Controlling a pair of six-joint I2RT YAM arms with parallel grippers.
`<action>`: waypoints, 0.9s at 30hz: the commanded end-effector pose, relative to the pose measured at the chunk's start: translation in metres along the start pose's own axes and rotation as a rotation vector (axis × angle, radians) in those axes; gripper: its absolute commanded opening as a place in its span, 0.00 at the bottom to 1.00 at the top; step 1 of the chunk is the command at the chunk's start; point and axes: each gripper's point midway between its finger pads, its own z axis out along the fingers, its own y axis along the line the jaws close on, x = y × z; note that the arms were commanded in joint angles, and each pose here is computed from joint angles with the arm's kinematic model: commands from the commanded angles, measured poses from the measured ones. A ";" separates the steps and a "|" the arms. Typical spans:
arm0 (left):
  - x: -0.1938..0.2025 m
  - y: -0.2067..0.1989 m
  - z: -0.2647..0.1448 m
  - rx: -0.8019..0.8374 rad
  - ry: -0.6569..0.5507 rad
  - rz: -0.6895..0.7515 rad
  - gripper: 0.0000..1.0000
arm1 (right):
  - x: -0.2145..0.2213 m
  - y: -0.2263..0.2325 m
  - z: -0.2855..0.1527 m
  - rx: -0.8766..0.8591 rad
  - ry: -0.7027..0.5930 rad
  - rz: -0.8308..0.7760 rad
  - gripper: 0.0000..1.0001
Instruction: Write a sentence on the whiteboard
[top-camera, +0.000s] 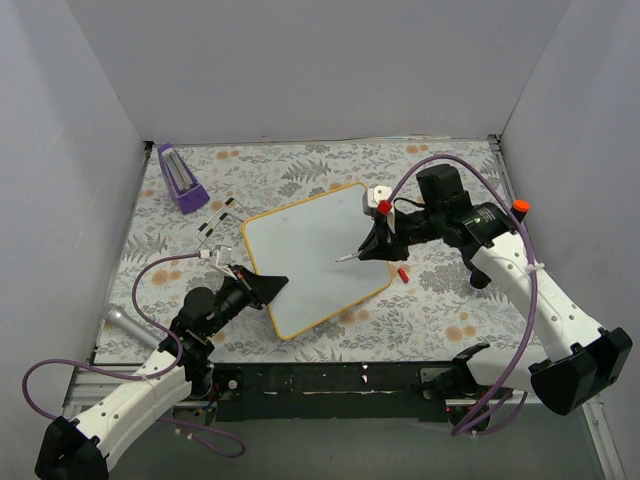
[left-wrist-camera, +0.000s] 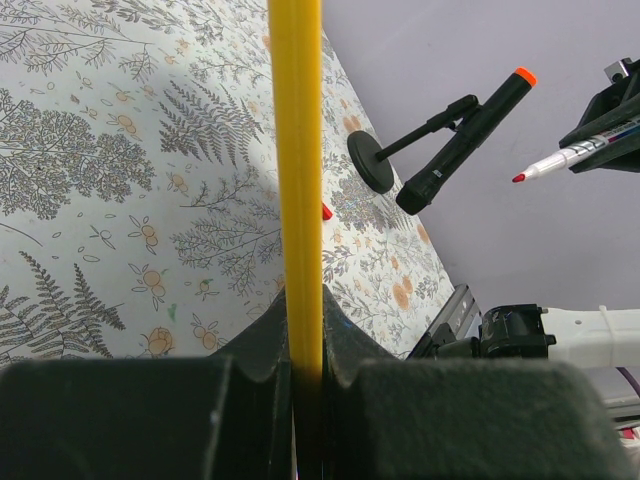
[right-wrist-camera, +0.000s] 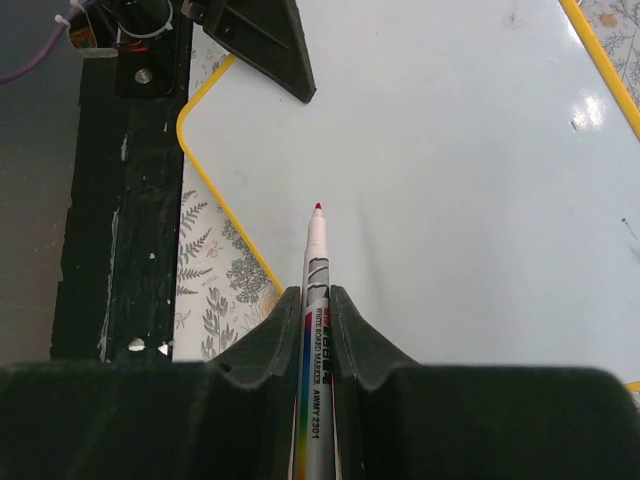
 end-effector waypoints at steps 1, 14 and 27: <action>-0.039 -0.047 -0.001 0.153 -0.119 0.026 0.00 | -0.011 -0.002 0.003 -0.002 -0.021 -0.034 0.01; -0.038 -0.047 -0.002 0.149 -0.112 0.019 0.00 | -0.026 -0.002 0.017 -0.017 0.001 -0.089 0.01; -0.035 -0.045 -0.002 0.145 -0.101 0.020 0.00 | -0.033 -0.001 0.028 -0.016 0.024 -0.137 0.01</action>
